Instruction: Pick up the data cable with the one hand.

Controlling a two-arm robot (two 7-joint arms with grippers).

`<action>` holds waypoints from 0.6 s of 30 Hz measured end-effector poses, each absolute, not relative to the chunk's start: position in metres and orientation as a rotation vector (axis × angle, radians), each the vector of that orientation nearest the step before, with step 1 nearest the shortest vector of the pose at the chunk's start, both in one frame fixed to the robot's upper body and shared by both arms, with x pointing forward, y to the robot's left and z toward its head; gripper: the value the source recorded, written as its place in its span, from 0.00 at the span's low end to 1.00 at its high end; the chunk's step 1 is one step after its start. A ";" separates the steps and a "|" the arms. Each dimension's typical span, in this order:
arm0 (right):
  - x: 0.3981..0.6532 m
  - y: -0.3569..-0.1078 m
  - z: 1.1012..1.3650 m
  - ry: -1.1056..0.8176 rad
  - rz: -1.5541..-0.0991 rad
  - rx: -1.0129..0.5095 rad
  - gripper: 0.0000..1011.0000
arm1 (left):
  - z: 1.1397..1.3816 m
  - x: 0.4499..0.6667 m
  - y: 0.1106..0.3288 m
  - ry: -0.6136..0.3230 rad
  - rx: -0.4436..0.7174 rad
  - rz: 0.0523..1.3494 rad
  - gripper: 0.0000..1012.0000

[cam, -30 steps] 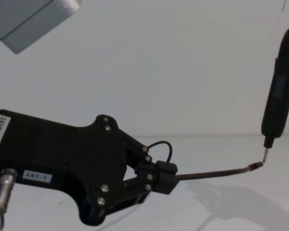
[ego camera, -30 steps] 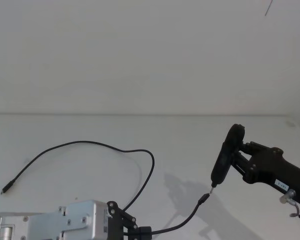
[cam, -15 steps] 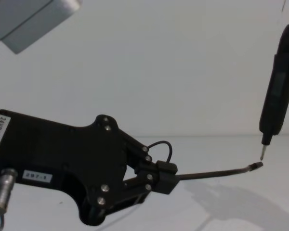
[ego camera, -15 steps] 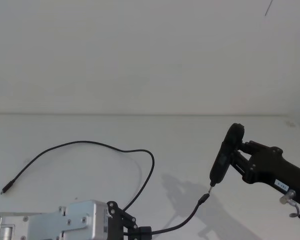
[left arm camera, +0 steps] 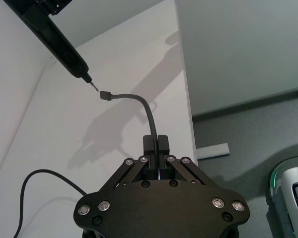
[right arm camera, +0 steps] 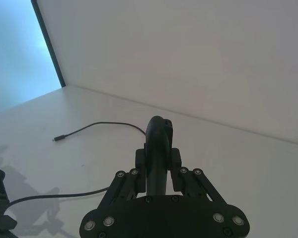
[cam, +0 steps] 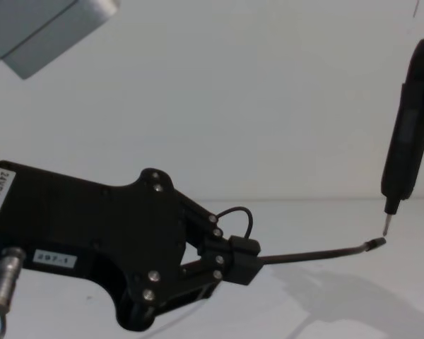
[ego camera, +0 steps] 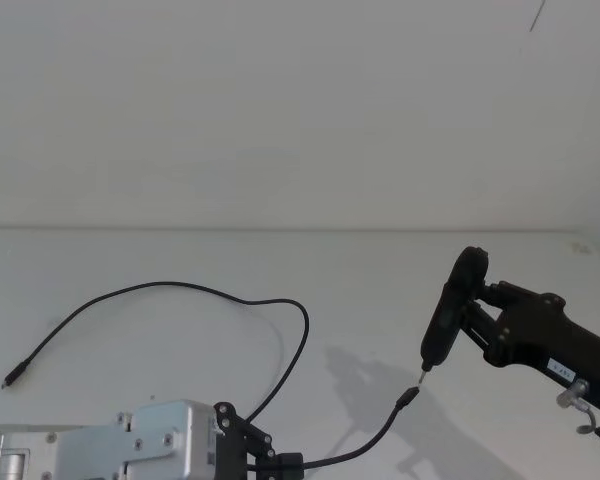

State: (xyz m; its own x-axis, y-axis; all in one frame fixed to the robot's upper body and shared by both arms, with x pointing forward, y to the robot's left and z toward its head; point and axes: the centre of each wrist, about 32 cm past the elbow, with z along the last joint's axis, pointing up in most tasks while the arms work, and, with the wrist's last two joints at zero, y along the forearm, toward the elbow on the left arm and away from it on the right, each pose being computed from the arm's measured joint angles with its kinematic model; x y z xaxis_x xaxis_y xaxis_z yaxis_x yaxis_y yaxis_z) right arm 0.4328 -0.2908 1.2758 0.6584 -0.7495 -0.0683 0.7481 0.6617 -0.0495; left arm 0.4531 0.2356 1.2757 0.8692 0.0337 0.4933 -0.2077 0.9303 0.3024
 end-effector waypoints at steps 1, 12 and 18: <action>0.433 -0.291 1.276 0.085 -0.848 -0.018 0.28 | 1.276 0.453 0.236 -0.504 0.357 0.129 0.04; 0.434 -0.290 1.274 0.079 -0.861 -0.030 0.28 | 1.276 0.453 0.236 -0.504 0.357 0.129 0.04; 0.434 -0.290 1.273 0.086 -0.863 -0.043 0.28 | 1.276 0.453 0.236 -0.504 0.357 0.129 0.04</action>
